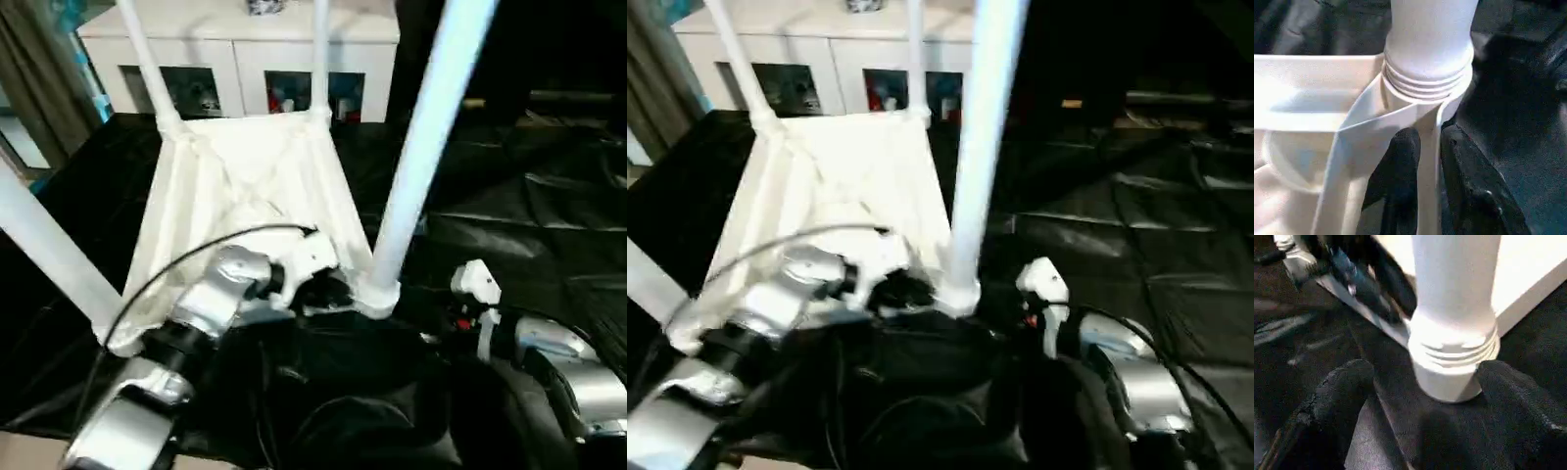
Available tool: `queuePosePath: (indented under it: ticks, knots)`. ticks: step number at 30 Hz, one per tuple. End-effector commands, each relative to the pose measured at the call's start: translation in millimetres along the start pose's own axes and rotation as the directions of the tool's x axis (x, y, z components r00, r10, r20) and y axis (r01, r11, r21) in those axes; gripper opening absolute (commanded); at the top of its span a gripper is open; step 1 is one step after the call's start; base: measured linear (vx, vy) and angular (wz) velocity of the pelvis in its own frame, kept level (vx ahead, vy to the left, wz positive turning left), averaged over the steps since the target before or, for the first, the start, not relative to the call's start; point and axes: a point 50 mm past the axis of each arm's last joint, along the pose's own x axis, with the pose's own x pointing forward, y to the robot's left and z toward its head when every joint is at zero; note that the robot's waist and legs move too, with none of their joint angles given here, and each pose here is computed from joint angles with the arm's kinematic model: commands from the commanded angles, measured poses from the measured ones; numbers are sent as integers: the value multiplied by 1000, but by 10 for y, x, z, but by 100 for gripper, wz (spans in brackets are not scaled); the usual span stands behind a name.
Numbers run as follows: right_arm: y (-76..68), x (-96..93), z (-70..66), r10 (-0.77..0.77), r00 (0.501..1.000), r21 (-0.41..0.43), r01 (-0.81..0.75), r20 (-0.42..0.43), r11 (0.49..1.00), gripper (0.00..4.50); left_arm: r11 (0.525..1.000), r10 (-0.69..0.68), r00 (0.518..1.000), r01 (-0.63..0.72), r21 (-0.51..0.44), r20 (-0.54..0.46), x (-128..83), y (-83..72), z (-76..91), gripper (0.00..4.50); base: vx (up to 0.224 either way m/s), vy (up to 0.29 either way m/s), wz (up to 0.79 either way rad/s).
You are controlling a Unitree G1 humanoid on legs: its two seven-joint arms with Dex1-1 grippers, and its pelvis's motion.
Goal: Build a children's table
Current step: Rotate leg to tighten
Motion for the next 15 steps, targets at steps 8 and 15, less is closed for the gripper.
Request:
queuePosePath:
  ticks: [8,15]
  knots:
    - [75,37,89,67,998,-28,-67,7,997,389,1000,-19,1000,19,-14,-1,-181,-67,-130,132,0,0,0]
    - [32,137,215,81,995,-39,-79,59,996,389,1000,-17,999,16,-21,-34,-222,-33,-199,132,0,0,0]
